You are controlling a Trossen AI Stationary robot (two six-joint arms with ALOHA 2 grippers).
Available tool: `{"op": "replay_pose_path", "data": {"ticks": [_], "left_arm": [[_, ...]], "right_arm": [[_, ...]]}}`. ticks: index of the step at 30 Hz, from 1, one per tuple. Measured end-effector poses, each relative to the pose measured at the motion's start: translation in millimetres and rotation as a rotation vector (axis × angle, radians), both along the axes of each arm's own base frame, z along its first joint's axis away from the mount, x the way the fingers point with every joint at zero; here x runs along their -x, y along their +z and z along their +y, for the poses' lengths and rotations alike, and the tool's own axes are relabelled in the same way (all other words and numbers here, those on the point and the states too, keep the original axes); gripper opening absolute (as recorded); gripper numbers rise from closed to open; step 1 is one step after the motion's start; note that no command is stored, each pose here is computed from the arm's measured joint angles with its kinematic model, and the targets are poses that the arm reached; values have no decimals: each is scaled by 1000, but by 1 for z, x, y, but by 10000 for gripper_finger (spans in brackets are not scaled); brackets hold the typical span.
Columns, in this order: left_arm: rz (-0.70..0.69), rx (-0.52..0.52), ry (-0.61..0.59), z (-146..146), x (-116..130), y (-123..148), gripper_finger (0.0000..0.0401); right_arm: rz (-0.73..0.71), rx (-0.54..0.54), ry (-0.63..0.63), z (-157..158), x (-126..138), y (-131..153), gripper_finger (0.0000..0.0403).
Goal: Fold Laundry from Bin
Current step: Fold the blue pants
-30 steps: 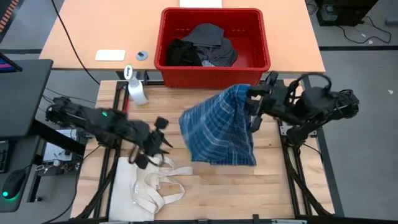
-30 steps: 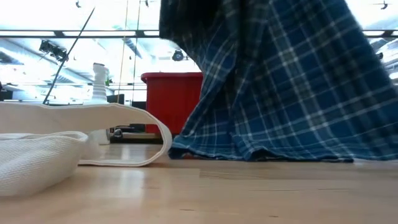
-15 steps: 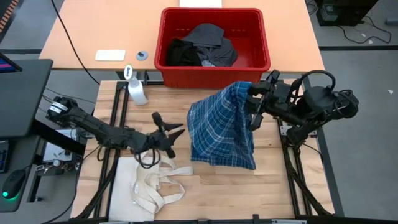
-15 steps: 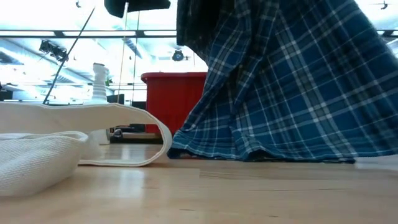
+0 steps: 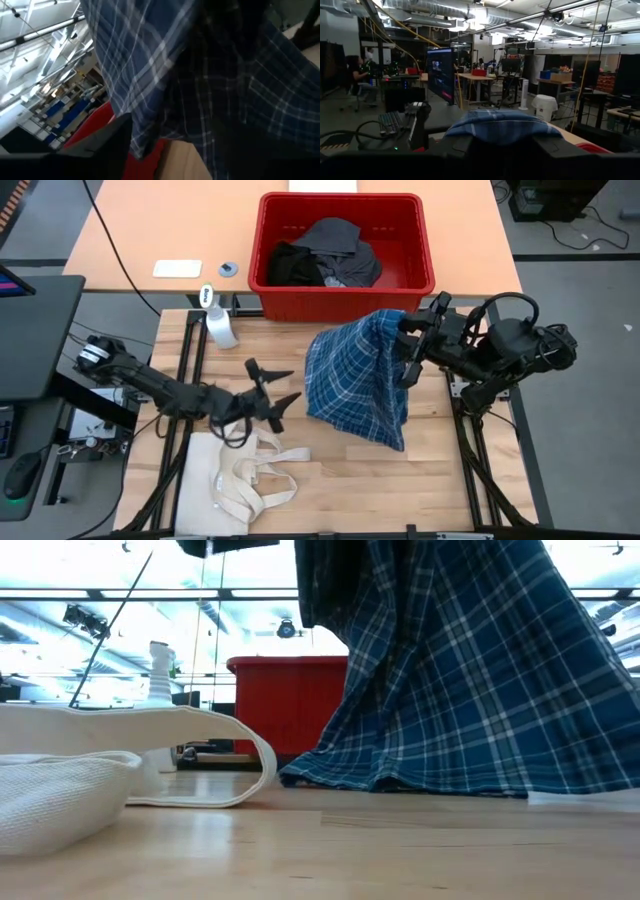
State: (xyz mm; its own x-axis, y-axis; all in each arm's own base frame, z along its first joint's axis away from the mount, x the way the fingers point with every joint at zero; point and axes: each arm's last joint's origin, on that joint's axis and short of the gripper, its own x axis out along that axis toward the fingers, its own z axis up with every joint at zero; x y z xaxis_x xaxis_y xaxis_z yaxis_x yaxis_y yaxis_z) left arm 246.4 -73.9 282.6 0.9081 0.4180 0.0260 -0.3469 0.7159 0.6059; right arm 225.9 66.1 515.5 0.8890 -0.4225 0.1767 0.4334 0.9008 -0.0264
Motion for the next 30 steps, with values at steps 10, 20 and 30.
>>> {"op": "replay_pose_path", "data": {"ticks": [10,20,30], "left_arm": [[-122,-122,65,12,-40,-15,297],[-180,-137,199,30,-87,11,291],[-280,-284,-5,-8,-77,56,112]], "right_arm": [[8,3,-3,-1,0,-1,117],[16,4,3,0,-1,-2,117],[20,-3,-22,-1,-1,-2,117]]}}
